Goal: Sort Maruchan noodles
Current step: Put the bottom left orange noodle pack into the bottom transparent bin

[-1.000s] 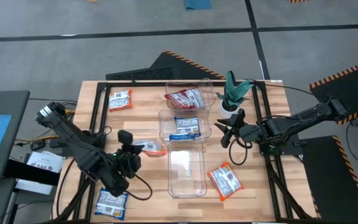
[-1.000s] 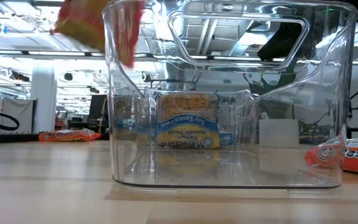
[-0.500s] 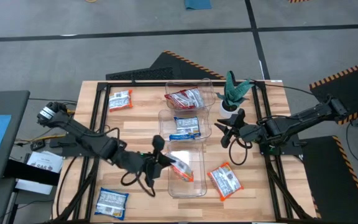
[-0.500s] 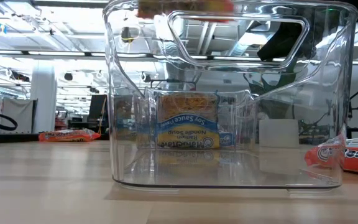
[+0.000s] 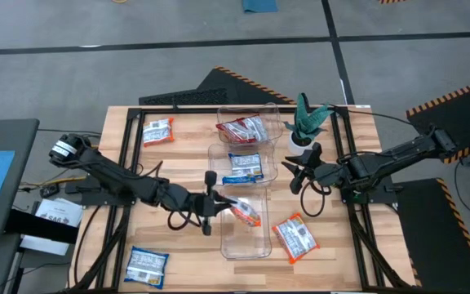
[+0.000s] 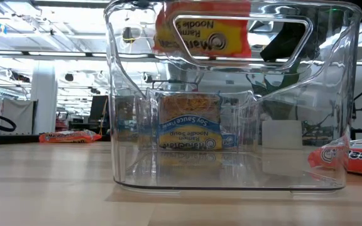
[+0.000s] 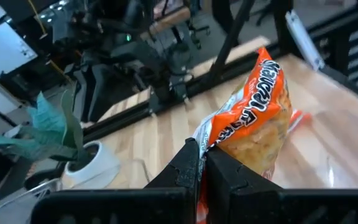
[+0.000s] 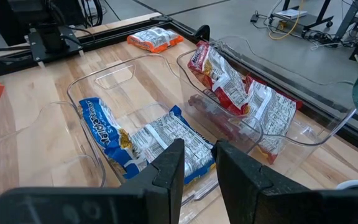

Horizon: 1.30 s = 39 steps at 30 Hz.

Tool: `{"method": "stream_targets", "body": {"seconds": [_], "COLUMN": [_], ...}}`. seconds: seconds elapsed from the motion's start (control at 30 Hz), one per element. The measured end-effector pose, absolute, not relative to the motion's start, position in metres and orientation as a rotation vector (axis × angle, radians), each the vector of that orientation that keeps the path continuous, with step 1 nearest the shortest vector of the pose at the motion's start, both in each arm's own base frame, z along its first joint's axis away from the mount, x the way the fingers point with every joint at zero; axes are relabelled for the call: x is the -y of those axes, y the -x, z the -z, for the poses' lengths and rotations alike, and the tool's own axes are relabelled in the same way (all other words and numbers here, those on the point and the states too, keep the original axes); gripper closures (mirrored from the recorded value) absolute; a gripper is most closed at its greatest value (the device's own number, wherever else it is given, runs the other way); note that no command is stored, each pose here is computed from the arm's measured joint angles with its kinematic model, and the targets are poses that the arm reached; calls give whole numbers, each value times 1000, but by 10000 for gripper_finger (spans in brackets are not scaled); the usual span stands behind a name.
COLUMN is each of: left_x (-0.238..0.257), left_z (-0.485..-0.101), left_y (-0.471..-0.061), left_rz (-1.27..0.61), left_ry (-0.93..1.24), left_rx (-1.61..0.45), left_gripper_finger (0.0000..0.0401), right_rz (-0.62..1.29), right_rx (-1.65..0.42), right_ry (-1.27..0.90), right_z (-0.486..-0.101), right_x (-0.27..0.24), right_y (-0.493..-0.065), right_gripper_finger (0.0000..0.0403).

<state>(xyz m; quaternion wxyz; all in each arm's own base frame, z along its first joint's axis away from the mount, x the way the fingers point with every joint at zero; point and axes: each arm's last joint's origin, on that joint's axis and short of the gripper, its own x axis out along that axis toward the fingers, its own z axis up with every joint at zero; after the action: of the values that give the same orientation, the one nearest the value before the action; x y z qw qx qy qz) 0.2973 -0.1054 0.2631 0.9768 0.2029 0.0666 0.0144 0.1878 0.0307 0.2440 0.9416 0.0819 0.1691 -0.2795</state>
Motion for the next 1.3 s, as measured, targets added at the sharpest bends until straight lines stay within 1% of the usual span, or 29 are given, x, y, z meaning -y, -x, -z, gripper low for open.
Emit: {"method": "stream_targets", "body": {"seconds": [0.23,0.5,0.67,0.87,0.93,1.0,1.2,1.3], "left_x": [98,108,109,106,103,102,100,100], "left_z": [-259,-217,-217,-212,-211,-211,-213,-221], "left_y": [-302,-333,-338,-338,-338,-339,-339,-342], "left_rz": [-104,-157,-222,-216,-222,-224,-236,-278], "left_ry": [-321,-371,-374,-361,-349,-339,-334,-333], "left_rx": [-130,-200,-205,-247,-258,-257,-254,-239], "left_gripper_finger": [401,401,401,395,381,357,250,198], "right_rz": [570,571,571,572,572,572,572,572], "right_rx": [-345,-349,-352,-358,-358,-358,-357,-357], "right_ry": [-167,-164,-163,-159,-159,-159,-160,-160], "right_z": [-244,-244,-243,-243,-243,-243,-243,-243], "right_x": [-31,-31,-31,-31,-31,-31,-31,-31], "right_y": [-188,-188,-187,-187,-187,-187,-187,-187], "right_gripper_finger": [285,285,285,285,285,285,285,285]}}
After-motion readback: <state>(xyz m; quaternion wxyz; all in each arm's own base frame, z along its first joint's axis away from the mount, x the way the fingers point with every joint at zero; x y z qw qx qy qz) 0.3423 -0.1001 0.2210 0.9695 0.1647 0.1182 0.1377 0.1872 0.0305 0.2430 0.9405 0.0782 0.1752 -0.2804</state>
